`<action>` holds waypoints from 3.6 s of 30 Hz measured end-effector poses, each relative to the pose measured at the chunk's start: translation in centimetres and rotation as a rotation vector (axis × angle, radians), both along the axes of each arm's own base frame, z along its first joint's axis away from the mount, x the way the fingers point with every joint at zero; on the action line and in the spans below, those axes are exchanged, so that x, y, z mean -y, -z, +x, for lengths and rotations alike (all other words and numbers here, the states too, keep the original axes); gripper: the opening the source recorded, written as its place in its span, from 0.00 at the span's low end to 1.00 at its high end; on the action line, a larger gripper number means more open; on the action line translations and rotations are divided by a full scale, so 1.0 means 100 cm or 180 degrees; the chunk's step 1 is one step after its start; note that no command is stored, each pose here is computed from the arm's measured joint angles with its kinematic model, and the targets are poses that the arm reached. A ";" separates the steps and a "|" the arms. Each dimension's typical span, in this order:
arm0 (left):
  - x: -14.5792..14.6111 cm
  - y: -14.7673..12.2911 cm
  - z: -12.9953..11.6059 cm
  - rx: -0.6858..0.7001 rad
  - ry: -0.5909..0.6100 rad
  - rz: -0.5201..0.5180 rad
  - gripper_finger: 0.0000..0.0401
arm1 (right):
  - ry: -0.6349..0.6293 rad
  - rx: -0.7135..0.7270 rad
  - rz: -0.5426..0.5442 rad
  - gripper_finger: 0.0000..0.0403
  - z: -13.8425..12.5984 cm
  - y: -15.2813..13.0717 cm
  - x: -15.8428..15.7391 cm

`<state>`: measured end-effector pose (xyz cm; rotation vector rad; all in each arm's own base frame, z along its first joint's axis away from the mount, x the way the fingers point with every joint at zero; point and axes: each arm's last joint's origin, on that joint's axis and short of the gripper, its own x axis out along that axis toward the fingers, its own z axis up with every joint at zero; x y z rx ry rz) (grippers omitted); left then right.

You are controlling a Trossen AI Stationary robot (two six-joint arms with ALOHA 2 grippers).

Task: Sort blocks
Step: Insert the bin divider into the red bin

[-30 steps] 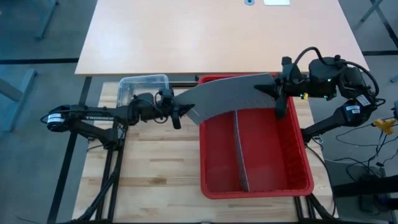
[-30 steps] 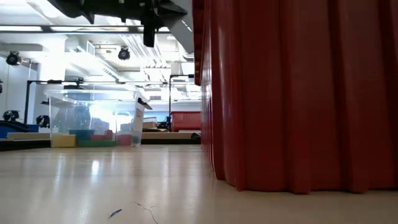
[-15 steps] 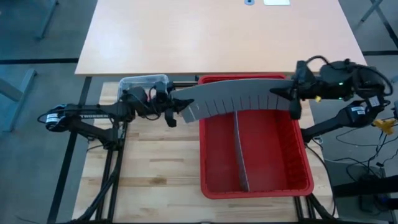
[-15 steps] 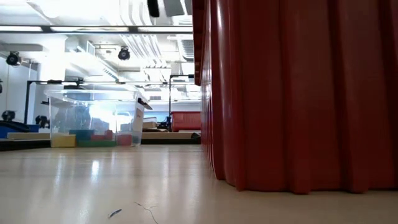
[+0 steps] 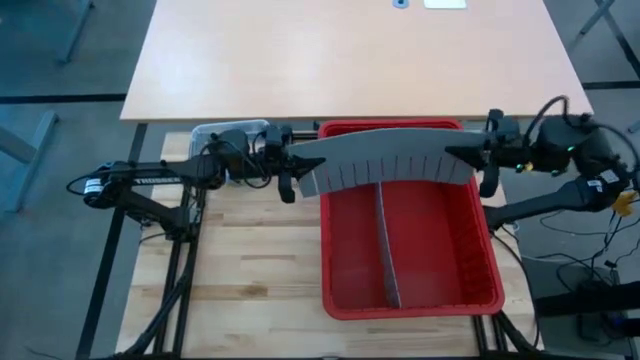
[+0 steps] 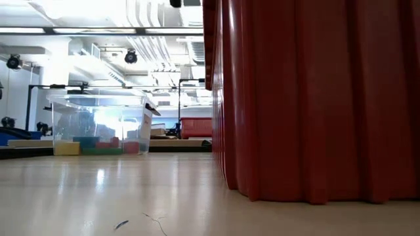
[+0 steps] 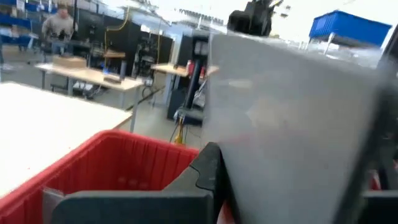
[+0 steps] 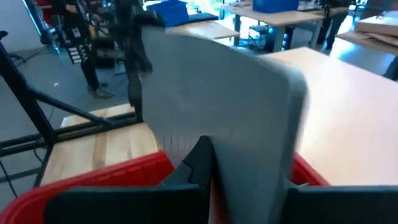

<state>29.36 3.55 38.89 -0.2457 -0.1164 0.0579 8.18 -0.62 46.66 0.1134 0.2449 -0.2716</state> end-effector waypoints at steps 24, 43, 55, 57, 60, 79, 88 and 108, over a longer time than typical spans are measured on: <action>0.000 0.019 0.024 -0.0049 0.0073 -0.0220 0.00 | 0.0059 0.0569 0.0496 0.00 -0.040 0.122 0.000; -0.002 0.041 0.050 -0.0046 0.0181 -0.0042 0.00 | 0.0444 0.0683 0.0023 0.00 -0.061 0.123 0.005; -0.003 0.048 0.059 0.0042 0.0152 -0.0013 0.00 | 0.0481 0.0713 -0.0062 0.00 -0.067 0.122 0.006; -0.003 0.050 0.061 0.0073 0.0151 -0.0010 0.00 | 0.0479 0.0705 -0.0086 0.00 -0.069 0.120 0.006; -0.004 0.053 0.065 0.0102 0.0153 -0.0006 0.00 | 0.0477 0.0669 -0.0092 0.00 -0.075 0.116 0.006; -0.009 0.064 0.074 0.0097 0.0099 0.0074 0.00 | 0.0534 0.0207 -0.0139 0.00 -0.081 0.128 0.006; -0.017 0.064 0.073 0.0102 -0.0037 0.0072 0.00 | 0.0563 0.0119 -0.0140 0.00 -0.077 0.134 0.006; -0.019 0.064 0.073 0.0094 -0.0155 0.0211 0.00 | 0.0589 0.0149 -0.0233 0.00 -0.076 0.132 0.007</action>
